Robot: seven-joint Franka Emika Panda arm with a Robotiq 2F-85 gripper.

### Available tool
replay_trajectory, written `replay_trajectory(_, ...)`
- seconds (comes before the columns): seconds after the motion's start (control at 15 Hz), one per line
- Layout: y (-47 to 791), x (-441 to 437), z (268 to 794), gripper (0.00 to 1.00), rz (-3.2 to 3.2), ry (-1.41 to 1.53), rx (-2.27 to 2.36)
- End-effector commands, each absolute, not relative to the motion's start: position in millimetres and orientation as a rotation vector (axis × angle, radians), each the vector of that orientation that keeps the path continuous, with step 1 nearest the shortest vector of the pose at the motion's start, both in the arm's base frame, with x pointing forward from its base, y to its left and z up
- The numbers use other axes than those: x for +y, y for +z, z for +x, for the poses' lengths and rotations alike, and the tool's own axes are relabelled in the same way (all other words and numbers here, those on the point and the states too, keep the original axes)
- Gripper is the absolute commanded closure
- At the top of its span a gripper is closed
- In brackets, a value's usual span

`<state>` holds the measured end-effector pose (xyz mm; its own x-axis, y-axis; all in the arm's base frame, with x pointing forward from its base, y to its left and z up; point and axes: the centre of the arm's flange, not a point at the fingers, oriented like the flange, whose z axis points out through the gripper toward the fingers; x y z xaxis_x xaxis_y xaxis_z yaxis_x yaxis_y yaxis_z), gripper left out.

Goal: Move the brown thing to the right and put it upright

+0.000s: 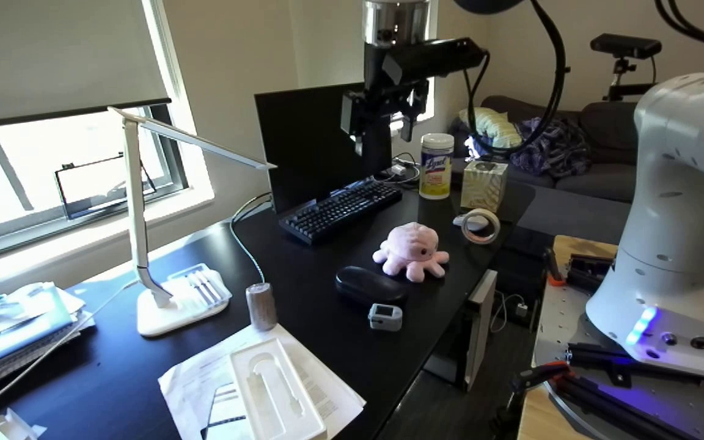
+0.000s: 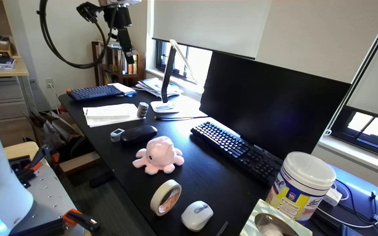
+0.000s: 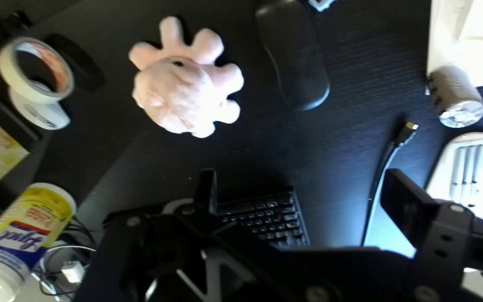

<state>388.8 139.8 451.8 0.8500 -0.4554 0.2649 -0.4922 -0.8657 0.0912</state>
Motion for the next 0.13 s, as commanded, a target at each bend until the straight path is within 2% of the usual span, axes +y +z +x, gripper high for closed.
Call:
replay_trajectory(0.0, 457.4, 137.9, 389.1, 0.0, 2.847, 0.317, -0.755)
replay_trajectory(0.07, 460.8, 137.7, 389.9, 0.0, 2.837, 0.303, -0.762)
